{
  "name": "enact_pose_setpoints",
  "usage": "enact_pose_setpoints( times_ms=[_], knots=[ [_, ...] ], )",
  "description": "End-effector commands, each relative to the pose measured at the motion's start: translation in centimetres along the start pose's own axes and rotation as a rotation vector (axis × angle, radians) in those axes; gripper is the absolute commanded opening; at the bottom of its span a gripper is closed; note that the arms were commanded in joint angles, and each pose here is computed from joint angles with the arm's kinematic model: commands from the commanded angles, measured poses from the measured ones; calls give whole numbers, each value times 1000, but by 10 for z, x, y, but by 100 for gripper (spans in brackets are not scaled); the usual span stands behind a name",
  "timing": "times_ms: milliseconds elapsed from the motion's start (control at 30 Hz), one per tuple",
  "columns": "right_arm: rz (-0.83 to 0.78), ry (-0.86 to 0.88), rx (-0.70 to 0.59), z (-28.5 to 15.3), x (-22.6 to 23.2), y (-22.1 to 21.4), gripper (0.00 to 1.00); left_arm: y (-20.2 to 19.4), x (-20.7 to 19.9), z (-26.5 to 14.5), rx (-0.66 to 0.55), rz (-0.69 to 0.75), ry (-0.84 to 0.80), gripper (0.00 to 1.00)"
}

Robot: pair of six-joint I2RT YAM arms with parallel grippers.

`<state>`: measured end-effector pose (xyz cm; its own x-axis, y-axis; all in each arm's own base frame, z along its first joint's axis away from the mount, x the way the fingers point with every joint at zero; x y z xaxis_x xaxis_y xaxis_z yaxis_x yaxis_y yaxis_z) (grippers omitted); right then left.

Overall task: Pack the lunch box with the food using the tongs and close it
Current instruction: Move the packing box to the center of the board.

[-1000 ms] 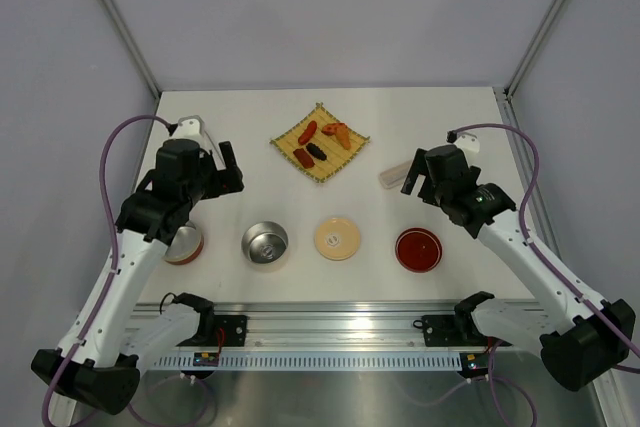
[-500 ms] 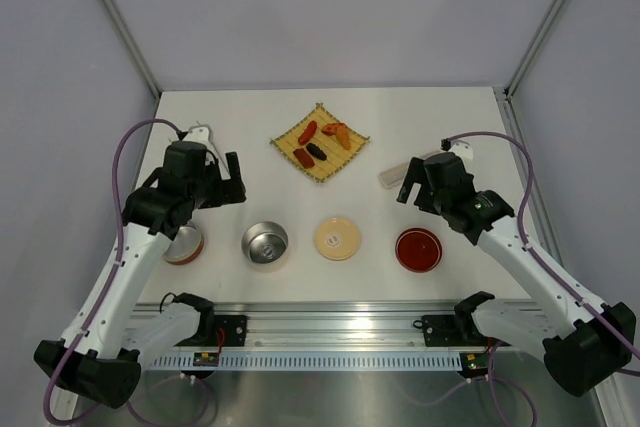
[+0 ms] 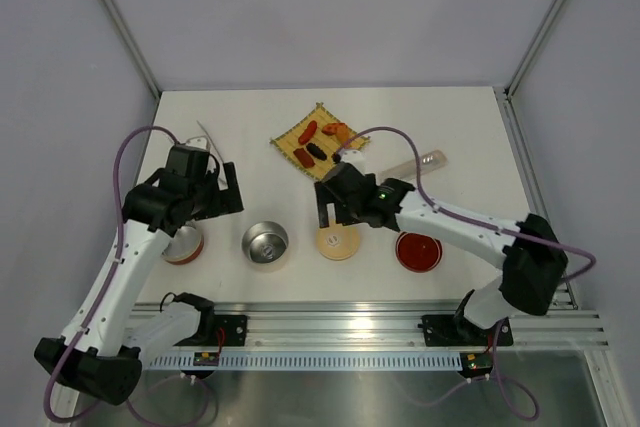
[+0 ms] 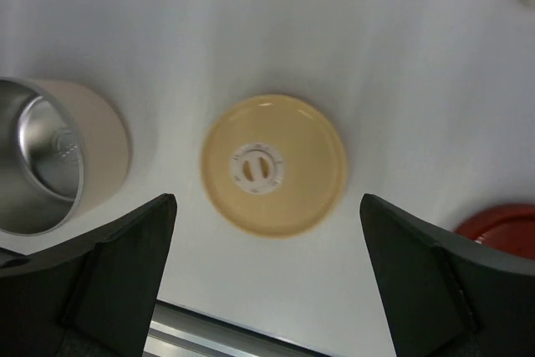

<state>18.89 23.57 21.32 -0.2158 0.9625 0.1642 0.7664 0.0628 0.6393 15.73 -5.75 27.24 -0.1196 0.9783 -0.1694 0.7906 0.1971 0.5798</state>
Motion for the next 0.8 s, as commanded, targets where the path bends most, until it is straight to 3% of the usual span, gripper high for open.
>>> enact_pose_setpoints(
  times_ms=[0,200,467,633,767],
  knots=[
    [-101,91,15,16,55,6,99,29,0,-31,-143,-87,85,99],
    [-223,173,119,51,120,-6,100,60,-3,-91,-370,-167,9,99],
    [-271,128,216,91,146,-23,99,57,-8,-85,-334,-160,-47,99],
    [-343,-92,155,109,133,-20,100,52,-4,-84,-350,-169,-28,99],
    [-336,-170,126,119,118,-3,100,52,-2,-94,-395,-170,-40,99]
  ],
)
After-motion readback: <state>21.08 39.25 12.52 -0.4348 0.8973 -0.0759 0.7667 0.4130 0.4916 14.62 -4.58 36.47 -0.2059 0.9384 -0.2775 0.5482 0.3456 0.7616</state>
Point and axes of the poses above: each gripper's point midway between its finger pads, its own z axis out along the fingers, its own x axis along the line the jaws close on, y = z × x, the point moved 10 cm from there along -z, back along the fingers, and after that the axes turned 1 degree about -z, right-handed, at the moved point
